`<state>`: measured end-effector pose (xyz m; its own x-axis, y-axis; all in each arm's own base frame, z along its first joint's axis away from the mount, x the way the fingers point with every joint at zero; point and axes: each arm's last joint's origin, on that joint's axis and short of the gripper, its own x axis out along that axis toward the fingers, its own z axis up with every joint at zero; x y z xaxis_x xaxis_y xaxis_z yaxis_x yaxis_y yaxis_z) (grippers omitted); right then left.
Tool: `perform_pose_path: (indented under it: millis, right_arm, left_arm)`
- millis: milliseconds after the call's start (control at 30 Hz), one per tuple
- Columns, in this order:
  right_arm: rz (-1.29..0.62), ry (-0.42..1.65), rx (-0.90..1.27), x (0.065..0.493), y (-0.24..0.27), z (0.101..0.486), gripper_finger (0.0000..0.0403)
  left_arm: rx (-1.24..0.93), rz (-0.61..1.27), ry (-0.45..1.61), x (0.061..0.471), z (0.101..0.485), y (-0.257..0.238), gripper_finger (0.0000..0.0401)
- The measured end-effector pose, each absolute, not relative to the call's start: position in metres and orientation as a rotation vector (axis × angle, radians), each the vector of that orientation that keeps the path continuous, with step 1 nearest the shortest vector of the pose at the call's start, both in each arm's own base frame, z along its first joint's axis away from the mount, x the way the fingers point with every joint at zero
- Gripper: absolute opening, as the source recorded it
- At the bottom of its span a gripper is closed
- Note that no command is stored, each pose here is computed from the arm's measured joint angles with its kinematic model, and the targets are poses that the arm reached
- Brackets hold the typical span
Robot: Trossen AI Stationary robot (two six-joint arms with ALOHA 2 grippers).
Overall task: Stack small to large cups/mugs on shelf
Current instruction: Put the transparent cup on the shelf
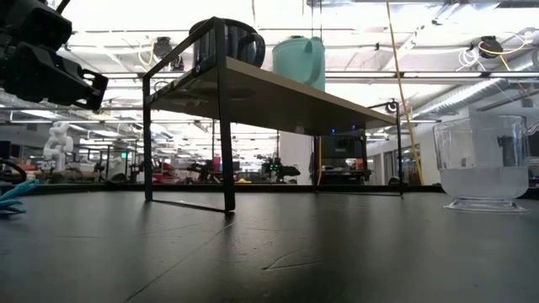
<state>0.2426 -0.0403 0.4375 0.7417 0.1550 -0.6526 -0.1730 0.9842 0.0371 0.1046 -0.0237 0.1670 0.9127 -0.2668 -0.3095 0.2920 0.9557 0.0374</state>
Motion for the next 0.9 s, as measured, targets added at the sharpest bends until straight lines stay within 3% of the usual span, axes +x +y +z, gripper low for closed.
perform_pose_path:
  millis: [433, 900]
  right_arm:
    - [0.164, 0.539, -0.022, 0.196, -0.03, 0.416, 0.0139]
    - [0.166, 0.534, -0.024, 0.19, -0.029, 0.414, 0.0139]
  left_arm:
    - [0.068, -0.286, 0.309, 0.105, 0.167, -0.024, 0.0026]
    - [0.067, -0.285, 0.302, 0.105, 0.168, -0.024, 0.0026]
